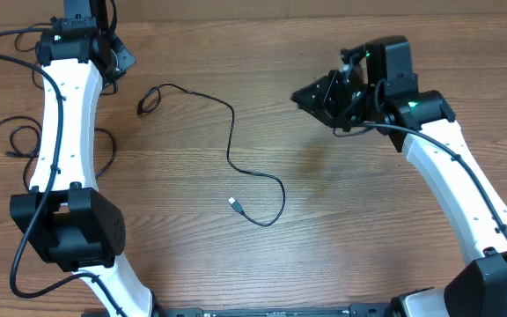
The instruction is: Untangle cables
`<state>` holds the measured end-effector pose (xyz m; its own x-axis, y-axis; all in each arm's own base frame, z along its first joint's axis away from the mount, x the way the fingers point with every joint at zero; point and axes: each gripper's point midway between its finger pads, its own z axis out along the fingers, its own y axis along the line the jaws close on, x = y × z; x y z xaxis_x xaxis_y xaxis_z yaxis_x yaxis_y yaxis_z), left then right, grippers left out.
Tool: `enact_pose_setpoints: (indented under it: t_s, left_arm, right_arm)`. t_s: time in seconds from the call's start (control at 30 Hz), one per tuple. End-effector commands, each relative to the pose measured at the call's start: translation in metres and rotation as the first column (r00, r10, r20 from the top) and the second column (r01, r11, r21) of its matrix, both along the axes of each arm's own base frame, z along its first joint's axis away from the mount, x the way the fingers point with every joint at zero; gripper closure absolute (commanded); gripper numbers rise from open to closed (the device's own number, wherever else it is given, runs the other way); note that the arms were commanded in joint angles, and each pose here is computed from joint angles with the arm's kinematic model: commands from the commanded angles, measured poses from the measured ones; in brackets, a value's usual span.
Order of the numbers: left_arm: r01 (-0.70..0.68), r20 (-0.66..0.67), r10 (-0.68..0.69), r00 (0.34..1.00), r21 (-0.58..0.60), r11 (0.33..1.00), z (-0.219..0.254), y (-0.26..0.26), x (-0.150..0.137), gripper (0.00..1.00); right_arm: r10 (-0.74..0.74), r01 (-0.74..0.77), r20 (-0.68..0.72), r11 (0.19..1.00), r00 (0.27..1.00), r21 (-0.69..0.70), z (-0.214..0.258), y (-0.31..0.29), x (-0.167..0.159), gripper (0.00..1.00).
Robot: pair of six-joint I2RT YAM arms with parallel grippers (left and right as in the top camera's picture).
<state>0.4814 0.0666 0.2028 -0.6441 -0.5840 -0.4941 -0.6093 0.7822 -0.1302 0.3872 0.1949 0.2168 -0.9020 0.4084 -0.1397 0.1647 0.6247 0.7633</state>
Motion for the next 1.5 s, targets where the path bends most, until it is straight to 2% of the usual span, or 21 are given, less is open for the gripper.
enact_pose_setpoints:
  t_s: [0.0, 0.07, 0.2, 0.27, 0.37, 0.43, 0.63, 0.9, 1.27, 1.47]
  left_arm:
    - [0.036, -0.055, -0.037, 0.998, -0.031, 0.999, -0.010, -0.008, -0.008, 0.80]
    - [0.051, -0.100, -0.053, 0.994, -0.023, 0.998, -0.014, -0.008, -0.017, 0.67]
    - [0.165, -0.160, -0.158, 0.974, 0.032, 0.986, -0.024, -0.005, -0.022, 0.66]
    - [0.204, -0.178, -0.194, 0.965, 0.042, 0.978, -0.036, -0.006, -0.022, 0.62]
    - [0.206, -0.191, -0.195, 0.962, 0.041, 0.978, -0.058, -0.005, -0.023, 0.49]
    - [0.219, -0.186, -0.206, 0.961, 0.049, 0.975, -0.073, -0.005, -0.020, 0.46]
    - [0.457, -0.191, -0.429, 0.883, 0.135, 0.879, -0.115, -0.009, -0.008, 0.31]
    - [0.591, -0.094, -0.584, 0.806, 0.161, 0.791, -0.129, -0.029, 0.011, 0.28]
    - [0.594, -0.076, -0.592, 0.803, 0.186, 0.783, -0.151, -0.029, 0.008, 0.32]
    - [0.586, -0.058, -0.588, 0.807, 0.207, 0.784, -0.162, -0.028, 0.014, 0.28]
  right_arm:
    - [-0.121, 0.141, 0.081, 0.930, 0.989, -0.340, -0.032, -0.045, 0.018, 0.75]
    - [-0.121, 0.127, 0.041, 0.924, 0.992, -0.361, -0.045, -0.046, 0.014, 0.68]
    - [-0.107, 0.098, -0.004, 0.929, 0.994, -0.357, -0.060, -0.043, 0.012, 0.59]
    - [-0.096, 0.081, -0.026, 0.934, 0.995, -0.347, -0.065, -0.039, 0.011, 0.56]
    - [-0.076, 0.053, -0.059, 0.944, 0.995, -0.326, -0.074, -0.033, 0.009, 0.55]
    - [-0.059, 0.032, -0.081, 0.952, 0.995, -0.305, -0.078, -0.028, 0.008, 0.55]
    - [-0.044, 0.015, -0.091, 0.955, 0.995, -0.297, -0.080, -0.026, 0.006, 0.53]
    - [-0.044, 0.018, -0.082, 0.956, 0.996, -0.294, -0.079, -0.025, 0.008, 0.49]
    - [-0.044, 0.018, -0.081, 0.956, 0.996, -0.293, -0.079, -0.025, 0.008, 0.46]
    - [-0.044, 0.018, -0.081, 0.956, 0.996, -0.294, -0.079, -0.025, 0.008, 0.46]
